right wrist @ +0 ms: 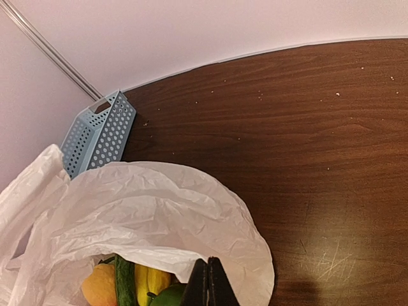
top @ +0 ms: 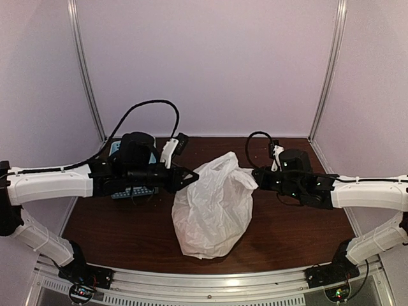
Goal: Untie the knot of the plastic bag and take out the fruit
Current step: Untie the bag handles from the takeout bag.
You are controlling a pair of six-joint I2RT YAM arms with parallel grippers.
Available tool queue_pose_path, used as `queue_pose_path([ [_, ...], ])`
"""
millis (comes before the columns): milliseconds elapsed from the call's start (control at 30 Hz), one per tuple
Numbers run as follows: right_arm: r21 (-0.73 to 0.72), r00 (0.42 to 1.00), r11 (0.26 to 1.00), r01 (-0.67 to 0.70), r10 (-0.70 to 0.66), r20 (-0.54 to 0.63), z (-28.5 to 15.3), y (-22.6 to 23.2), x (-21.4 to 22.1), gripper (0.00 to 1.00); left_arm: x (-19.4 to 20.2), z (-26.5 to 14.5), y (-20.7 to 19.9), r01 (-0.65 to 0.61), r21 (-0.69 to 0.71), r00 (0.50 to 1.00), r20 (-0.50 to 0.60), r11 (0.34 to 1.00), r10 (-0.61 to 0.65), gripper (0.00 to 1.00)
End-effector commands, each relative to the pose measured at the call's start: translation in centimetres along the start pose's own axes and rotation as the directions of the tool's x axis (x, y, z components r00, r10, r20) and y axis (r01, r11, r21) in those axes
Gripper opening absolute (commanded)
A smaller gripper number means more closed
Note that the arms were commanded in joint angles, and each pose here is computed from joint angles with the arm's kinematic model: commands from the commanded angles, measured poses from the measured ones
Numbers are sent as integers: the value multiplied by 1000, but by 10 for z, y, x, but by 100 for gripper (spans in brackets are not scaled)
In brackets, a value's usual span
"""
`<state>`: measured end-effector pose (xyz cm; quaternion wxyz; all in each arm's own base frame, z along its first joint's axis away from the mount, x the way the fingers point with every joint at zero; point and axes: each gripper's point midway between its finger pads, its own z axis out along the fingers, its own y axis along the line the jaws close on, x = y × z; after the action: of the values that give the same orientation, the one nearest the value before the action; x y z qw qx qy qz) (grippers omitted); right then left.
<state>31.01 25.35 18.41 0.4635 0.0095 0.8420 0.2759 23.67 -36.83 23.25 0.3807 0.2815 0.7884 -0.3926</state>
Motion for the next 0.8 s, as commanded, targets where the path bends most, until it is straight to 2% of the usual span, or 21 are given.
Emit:
queue_pose_path([
  [0,37,1000,999,-19,19,17,-1,-12,-2,0,-11,-12,0,-3,9,998,64,1000,3,0],
  [400,3,999,1000,-3,3,37,2,-7,-19,0,-22,-35,-11,-45,60,990,139,997,36,0],
  [600,-44,994,997,59,-55,92,8,23,-55,0,-39,-37,-31,-114,139,979,185,984,88,0],
  [767,-49,988,995,87,-80,129,21,35,-80,0,-54,-45,-58,-209,249,959,243,946,148,0],
])
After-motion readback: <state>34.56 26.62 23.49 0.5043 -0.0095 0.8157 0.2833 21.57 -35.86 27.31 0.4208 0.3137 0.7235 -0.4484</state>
